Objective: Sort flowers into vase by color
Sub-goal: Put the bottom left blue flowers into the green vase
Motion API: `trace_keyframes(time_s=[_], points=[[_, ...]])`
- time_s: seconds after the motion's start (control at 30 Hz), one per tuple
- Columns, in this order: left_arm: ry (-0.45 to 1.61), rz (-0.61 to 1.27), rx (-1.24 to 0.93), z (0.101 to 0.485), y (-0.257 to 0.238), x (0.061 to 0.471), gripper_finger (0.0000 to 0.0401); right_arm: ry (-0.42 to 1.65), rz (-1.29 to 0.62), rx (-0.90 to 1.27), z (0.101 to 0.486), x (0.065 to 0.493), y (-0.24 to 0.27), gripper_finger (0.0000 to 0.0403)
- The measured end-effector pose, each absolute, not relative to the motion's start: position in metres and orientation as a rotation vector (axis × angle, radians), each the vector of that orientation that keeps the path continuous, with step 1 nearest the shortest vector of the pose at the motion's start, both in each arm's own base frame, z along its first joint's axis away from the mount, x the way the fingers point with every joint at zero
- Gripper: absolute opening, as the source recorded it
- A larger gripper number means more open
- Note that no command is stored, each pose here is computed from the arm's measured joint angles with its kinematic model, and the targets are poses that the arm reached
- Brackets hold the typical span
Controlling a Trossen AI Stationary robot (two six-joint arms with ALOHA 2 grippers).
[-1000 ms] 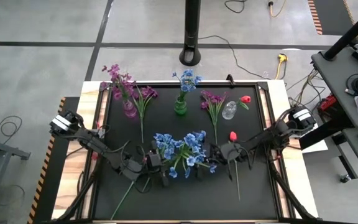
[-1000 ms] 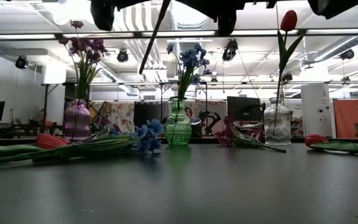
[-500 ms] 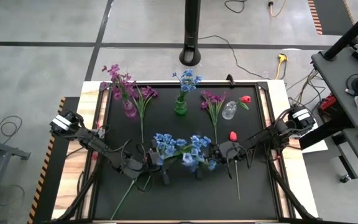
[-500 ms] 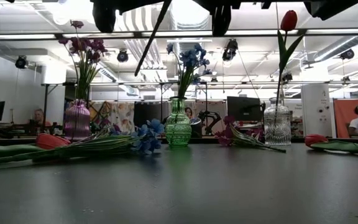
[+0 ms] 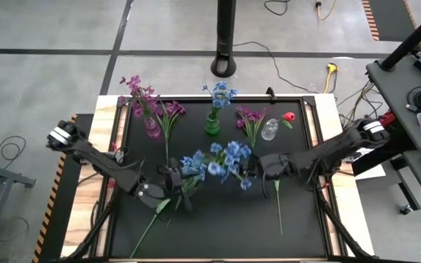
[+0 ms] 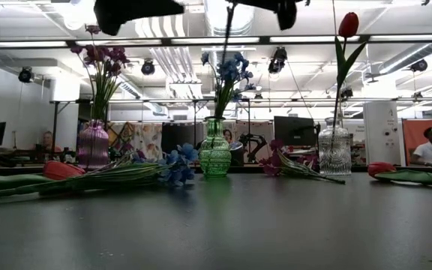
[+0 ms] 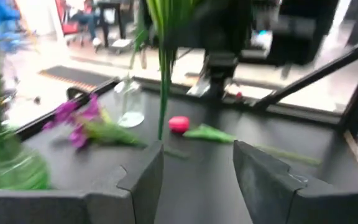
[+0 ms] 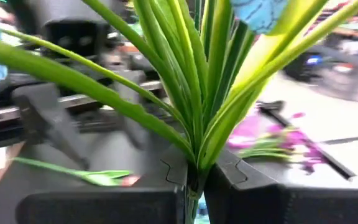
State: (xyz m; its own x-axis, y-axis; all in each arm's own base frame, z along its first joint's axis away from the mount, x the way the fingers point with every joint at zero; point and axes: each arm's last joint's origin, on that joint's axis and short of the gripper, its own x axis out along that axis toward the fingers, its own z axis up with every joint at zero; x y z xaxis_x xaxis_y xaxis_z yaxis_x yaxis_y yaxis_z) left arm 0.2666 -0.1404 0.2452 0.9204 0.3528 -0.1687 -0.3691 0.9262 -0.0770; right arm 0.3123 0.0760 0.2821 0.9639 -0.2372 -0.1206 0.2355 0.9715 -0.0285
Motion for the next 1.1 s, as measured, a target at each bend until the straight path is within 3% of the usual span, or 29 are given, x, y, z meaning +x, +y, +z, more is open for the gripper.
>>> trace_keyframes(time_s=[0.23, 0.47, 1.1], points=[[0.289, 0.449, -0.05, 0.259, -0.115, 0.235, 0.0161, 0.074, -0.374, -0.048, 0.306, 0.304, 0.03, 0.0018], [0.328, 0.504, 0.015, 0.266, -0.102, 0.215, 0.0151, 0.11, -0.458, -0.057, 0.29, 0.318, 0.004, 0.0018], [0.34, 0.529, 0.042, 0.266, -0.098, 0.21, 0.015, 0.105, -0.651, -0.143, 0.296, 0.358, -0.065, 0.0019]])
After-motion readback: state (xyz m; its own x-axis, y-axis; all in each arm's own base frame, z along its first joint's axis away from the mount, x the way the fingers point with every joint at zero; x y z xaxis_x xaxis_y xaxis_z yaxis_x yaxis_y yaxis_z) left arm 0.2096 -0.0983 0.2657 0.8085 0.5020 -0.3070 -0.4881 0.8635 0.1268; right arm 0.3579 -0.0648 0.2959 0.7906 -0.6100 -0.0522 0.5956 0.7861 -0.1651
